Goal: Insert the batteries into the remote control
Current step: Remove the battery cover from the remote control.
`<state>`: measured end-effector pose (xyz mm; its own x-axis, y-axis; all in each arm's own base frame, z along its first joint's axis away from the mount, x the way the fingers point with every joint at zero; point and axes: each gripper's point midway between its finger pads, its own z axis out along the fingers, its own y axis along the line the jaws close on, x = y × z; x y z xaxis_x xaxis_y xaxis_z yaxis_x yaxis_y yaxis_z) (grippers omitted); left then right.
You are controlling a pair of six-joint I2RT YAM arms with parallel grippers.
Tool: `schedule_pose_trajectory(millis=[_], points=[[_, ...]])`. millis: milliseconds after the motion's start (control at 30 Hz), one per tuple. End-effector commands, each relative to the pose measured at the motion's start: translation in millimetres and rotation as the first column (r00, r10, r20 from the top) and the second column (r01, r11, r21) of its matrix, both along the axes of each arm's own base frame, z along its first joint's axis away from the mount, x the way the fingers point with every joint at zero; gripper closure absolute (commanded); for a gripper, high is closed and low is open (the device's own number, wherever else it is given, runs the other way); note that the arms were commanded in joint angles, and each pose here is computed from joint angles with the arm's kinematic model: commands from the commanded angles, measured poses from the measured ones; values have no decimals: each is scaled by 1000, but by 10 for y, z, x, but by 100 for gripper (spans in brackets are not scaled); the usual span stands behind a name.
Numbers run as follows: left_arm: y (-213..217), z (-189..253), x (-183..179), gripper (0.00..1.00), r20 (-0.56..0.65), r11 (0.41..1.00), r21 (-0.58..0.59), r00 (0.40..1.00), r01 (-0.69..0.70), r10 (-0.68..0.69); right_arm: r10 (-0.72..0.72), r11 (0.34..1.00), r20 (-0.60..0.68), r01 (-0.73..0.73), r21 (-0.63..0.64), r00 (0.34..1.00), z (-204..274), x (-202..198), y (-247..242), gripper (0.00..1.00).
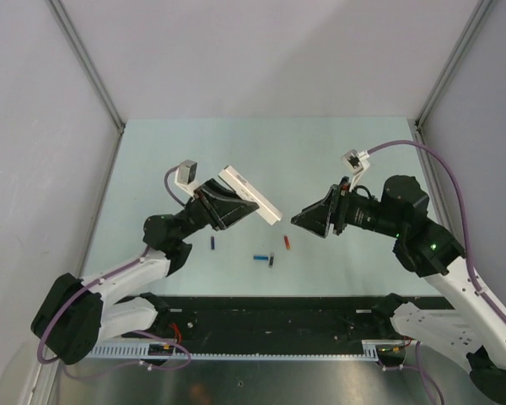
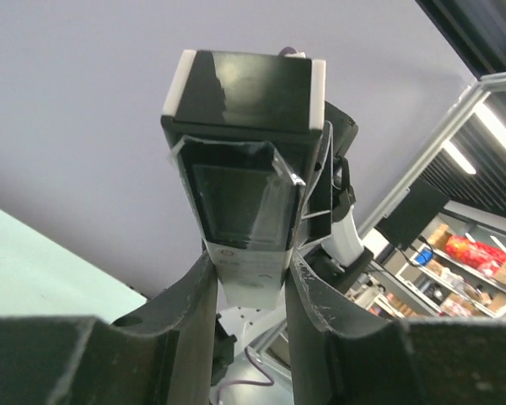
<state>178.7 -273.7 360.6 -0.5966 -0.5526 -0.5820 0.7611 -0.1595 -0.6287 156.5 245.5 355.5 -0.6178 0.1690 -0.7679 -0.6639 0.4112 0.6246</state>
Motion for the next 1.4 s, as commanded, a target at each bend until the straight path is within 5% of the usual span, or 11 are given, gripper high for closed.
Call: schedule_pose_trajectory(millis=[0,333,833,1367], points=[[269,656,-579,100,338,977,-172,939,128,-64,27,999,72,-25,-26,997,114,-77,-60,34],[178,416,-751,100,467,986,-35,875,162,-127,40,999,84,-42,22,996,238,-54,11,30],[19,-81,-891,100,462,963,115,845,242,-268,20,992,177,-42,119,984,615,220,230,31],[-68,-115,-859,100,429,956,119,855,267,-292,82,997,191,-82,-7,978,468,220,575,34]])
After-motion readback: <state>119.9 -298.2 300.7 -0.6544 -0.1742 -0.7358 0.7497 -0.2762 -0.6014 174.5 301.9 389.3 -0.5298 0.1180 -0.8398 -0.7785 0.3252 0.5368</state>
